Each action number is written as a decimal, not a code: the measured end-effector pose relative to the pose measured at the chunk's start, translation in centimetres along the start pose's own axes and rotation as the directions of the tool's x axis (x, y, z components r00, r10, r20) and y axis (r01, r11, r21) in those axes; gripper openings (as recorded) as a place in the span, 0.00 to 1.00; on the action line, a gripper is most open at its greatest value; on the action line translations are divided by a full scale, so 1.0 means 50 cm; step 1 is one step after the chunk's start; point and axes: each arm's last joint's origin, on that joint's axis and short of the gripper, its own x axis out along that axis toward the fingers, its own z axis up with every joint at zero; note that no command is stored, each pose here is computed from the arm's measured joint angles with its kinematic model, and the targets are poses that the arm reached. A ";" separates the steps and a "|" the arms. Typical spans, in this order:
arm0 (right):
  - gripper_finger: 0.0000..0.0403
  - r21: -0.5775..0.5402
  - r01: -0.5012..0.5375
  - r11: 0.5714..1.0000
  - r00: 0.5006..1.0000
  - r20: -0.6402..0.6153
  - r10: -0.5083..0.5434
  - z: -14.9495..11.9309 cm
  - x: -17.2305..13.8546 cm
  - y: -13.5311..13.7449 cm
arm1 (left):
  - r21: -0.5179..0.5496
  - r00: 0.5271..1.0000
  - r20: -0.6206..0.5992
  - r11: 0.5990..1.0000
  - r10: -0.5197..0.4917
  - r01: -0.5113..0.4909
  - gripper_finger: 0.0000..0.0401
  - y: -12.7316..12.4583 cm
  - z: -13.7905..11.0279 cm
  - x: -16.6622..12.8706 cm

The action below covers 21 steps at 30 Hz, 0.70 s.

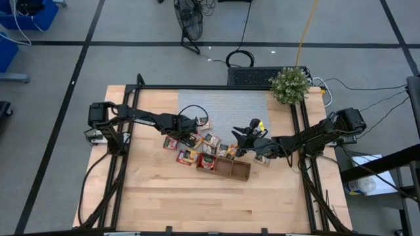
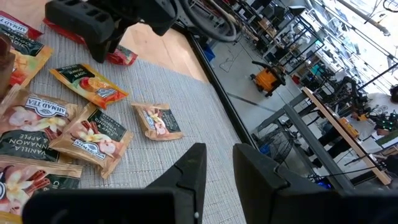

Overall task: Pick & Place Tea
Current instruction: Put the red tea bag into the left section of the wooden organizer

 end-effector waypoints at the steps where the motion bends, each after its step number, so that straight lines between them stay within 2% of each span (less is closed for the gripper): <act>1: 0.17 -0.001 0.000 1.000 1.000 0.000 0.000 0.000 0.000 0.000 | -0.004 1.000 -0.001 1.000 0.001 -0.001 0.41 0.000 0.000 0.000; 4: 0.17 -0.001 0.000 1.000 1.000 -0.001 0.000 0.000 0.000 0.000 | -0.003 1.000 -0.002 1.000 0.001 -0.001 0.40 0.000 -0.001 0.000; 7: 0.17 -0.001 0.000 1.000 1.000 -0.001 0.000 0.000 0.000 0.000 | 0.004 1.000 -0.007 1.000 0.001 -0.001 0.34 0.000 -0.002 0.000; 14: 0.17 -0.005 -0.001 1.000 1.000 -0.004 0.001 -0.001 0.000 0.001 | 0.056 1.000 -0.010 0.998 -0.002 0.003 0.04 -0.002 -0.005 -0.001; 18: 0.17 -0.005 -0.002 1.000 1.000 -0.005 0.001 -0.001 0.000 0.001 | 0.165 1.000 0.014 0.986 0.002 -0.004 0.03 -0.014 -0.018 -0.011; 21: 0.17 -0.005 -0.001 1.000 1.000 -0.005 0.001 -0.001 0.000 0.001 | 0.250 0.997 0.069 0.967 0.028 -0.045 0.02 -0.036 -0.030 -0.043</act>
